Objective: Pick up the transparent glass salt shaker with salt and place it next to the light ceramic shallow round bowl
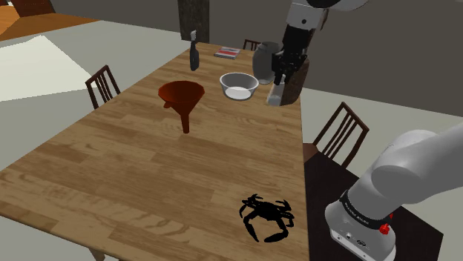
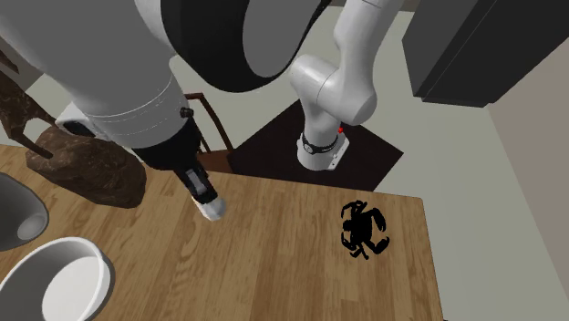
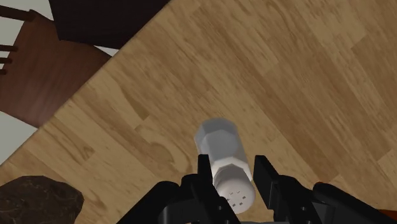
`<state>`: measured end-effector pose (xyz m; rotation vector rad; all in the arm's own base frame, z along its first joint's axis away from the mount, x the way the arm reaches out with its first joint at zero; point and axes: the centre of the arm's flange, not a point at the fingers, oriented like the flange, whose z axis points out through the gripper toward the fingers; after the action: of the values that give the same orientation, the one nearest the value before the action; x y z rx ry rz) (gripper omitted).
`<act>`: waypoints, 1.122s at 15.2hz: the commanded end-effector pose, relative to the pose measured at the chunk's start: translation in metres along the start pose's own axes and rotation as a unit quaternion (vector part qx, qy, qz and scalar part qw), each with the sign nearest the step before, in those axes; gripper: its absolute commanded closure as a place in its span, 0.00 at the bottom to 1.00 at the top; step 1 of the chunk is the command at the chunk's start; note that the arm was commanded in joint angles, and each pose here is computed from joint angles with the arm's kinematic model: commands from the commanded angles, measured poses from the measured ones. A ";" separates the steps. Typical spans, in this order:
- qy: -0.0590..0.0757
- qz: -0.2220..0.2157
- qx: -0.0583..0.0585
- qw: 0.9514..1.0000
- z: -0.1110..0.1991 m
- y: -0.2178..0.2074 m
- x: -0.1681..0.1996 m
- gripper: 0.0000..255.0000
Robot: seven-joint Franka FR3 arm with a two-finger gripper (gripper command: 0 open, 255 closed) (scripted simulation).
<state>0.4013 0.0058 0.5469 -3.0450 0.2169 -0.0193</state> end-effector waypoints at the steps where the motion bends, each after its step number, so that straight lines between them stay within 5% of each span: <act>1: 0.000 0.000 0.000 1.000 0.001 0.010 0.025 1.00; 17: 0.000 0.000 0.000 1.000 -0.001 0.088 0.210 1.00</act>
<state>0.5895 -0.1086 0.5435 -3.0452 0.2184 -0.0183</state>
